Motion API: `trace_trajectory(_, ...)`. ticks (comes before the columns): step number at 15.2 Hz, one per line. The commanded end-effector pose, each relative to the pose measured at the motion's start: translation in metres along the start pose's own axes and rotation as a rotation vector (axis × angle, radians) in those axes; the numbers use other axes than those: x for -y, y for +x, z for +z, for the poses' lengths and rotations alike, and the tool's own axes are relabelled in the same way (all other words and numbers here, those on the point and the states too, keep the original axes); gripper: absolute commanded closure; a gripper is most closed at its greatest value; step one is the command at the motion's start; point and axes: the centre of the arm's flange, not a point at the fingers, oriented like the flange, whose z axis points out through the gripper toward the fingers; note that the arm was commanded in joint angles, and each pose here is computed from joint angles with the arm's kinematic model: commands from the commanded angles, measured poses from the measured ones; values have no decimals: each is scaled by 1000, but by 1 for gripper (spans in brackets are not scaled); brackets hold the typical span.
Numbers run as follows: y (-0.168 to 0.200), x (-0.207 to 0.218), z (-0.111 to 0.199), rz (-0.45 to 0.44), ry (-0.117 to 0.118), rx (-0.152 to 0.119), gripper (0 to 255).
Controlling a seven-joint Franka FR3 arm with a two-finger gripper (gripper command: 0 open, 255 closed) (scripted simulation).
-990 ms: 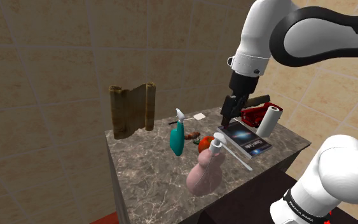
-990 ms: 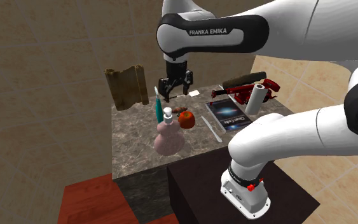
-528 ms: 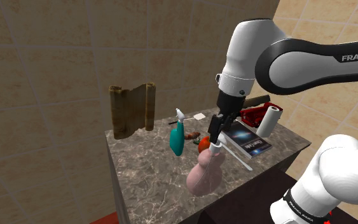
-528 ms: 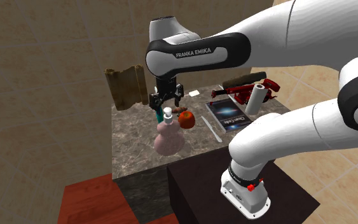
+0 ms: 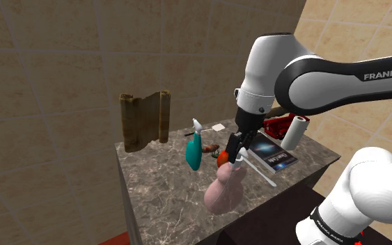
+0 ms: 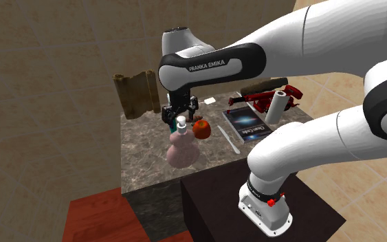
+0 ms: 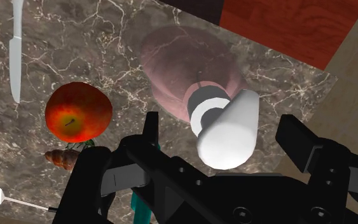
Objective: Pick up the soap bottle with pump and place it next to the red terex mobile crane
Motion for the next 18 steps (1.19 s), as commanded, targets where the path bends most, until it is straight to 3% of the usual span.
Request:
trace_trajectory(1, 0, 0, 0, 0, 0, 0, 0)
trace_trajectory(4, 0, 0, 0, 0, 0, 0, 0)
trace_trajectory(5, 0, 0, 0, 0, 0, 0, 255)
trace_trajectory(14, 0, 0, 0, 0, 0, 0, 255)
trace_trajectory(18, 0, 0, -21, 0, 0, 0, 255)
